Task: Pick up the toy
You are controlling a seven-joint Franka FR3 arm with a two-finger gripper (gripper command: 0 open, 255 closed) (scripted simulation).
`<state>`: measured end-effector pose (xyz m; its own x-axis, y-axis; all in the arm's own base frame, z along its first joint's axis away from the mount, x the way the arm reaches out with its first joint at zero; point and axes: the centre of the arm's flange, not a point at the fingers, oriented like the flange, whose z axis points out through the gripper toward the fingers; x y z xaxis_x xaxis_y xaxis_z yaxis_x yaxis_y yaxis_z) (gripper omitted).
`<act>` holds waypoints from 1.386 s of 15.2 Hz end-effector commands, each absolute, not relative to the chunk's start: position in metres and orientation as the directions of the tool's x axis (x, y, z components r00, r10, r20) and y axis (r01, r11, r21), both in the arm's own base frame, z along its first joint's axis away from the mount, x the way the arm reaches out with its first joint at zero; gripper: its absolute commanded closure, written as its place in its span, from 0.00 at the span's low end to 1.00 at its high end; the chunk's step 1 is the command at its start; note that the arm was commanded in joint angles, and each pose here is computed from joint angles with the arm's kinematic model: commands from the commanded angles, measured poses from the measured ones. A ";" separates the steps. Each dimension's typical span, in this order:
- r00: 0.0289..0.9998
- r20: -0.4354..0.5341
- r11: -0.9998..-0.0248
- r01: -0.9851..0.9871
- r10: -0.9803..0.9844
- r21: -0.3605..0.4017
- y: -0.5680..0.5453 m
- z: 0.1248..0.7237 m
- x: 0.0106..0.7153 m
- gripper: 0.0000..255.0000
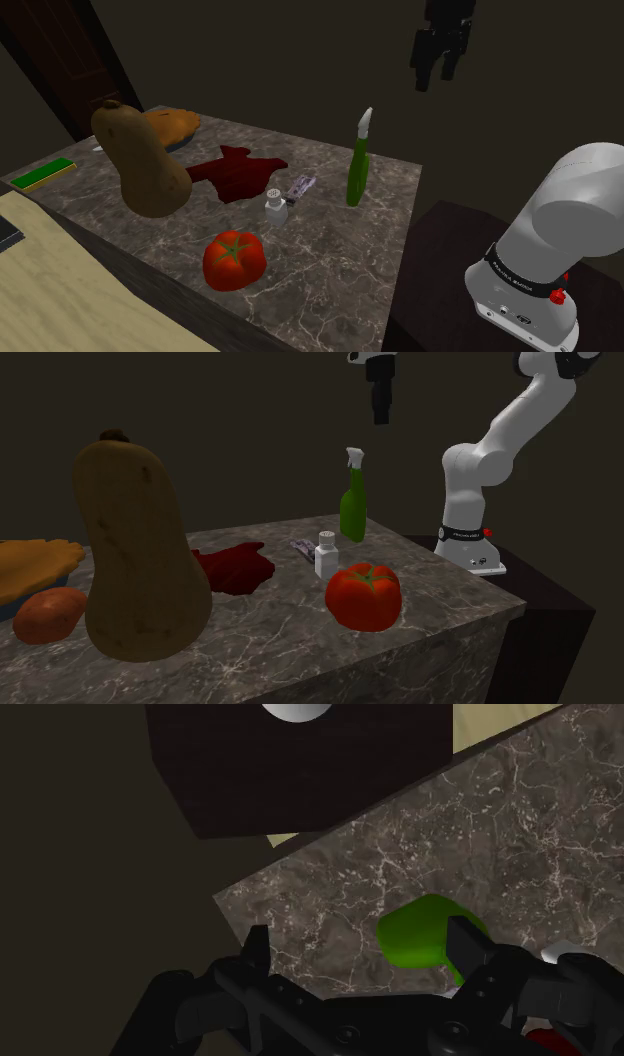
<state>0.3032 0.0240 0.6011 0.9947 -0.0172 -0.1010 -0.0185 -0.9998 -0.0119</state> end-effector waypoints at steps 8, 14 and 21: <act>0.963 -0.119 -0.968 -0.248 -0.243 -0.028 0.082 0.542 0.334 0.00; 0.894 -0.136 -0.900 -0.434 -0.426 -0.039 0.126 0.492 0.370 0.00; 0.771 -0.159 -0.775 -0.630 -0.617 -0.047 0.169 0.434 0.421 0.00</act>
<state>0.4117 0.1641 0.4415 0.7939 -0.5879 -0.1555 -0.6001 -0.7987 -0.0440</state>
